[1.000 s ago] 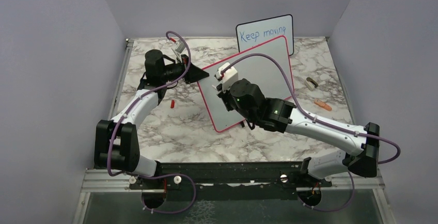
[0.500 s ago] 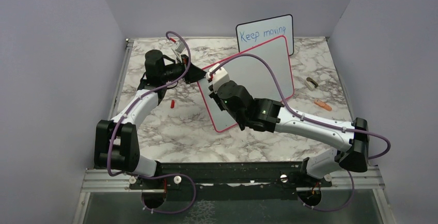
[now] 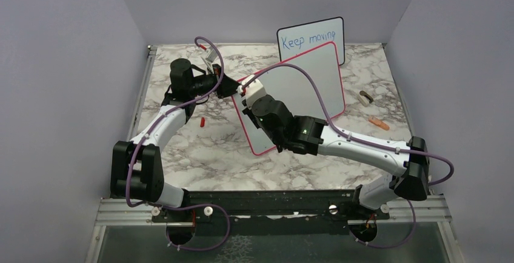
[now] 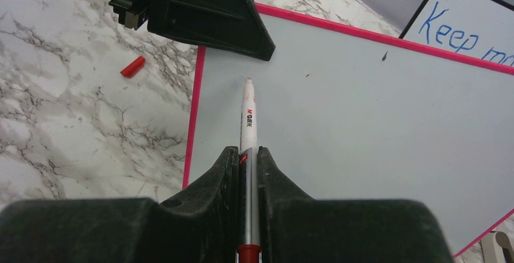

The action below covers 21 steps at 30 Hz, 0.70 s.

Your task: Write a sentence on the whiteboard

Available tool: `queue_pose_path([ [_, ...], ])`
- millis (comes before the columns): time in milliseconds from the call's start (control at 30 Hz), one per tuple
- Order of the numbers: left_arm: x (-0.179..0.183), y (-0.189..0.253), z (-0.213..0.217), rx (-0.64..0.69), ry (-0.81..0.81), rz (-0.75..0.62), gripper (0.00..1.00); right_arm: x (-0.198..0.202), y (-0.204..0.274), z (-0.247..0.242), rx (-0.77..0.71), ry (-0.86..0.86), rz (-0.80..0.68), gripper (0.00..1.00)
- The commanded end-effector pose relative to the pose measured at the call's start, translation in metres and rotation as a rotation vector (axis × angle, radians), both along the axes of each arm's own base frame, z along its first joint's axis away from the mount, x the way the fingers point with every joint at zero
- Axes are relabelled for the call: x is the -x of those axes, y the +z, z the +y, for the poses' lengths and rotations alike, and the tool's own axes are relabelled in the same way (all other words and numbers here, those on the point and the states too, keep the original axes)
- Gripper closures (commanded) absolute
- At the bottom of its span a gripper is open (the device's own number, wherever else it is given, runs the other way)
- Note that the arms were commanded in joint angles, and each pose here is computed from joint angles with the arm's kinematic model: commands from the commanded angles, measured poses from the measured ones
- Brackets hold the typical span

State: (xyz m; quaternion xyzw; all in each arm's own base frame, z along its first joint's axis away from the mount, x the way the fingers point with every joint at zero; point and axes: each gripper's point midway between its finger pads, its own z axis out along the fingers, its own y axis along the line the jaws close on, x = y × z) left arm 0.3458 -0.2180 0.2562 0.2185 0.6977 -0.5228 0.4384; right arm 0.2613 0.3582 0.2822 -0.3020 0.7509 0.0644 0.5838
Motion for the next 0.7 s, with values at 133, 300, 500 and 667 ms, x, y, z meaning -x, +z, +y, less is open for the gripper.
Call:
queue_pose_path([
  [133,0.010,-0.016,-0.006,-0.015,-0.022,0.049,1.00,-0.008,0.009,0.007,-0.031,-0.036,-0.048,1.00],
  [300,0.010,-0.016,-0.006,-0.014,-0.024,0.050,1.00,-0.010,0.007,0.008,-0.022,-0.047,-0.054,1.00],
  [500,0.010,-0.016,-0.006,-0.015,-0.025,0.049,1.00,-0.012,0.002,0.009,-0.008,-0.056,-0.052,1.00],
  [667,0.011,-0.016,-0.007,-0.014,-0.026,0.049,1.00,-0.013,-0.002,0.010,0.001,-0.062,-0.051,1.00],
])
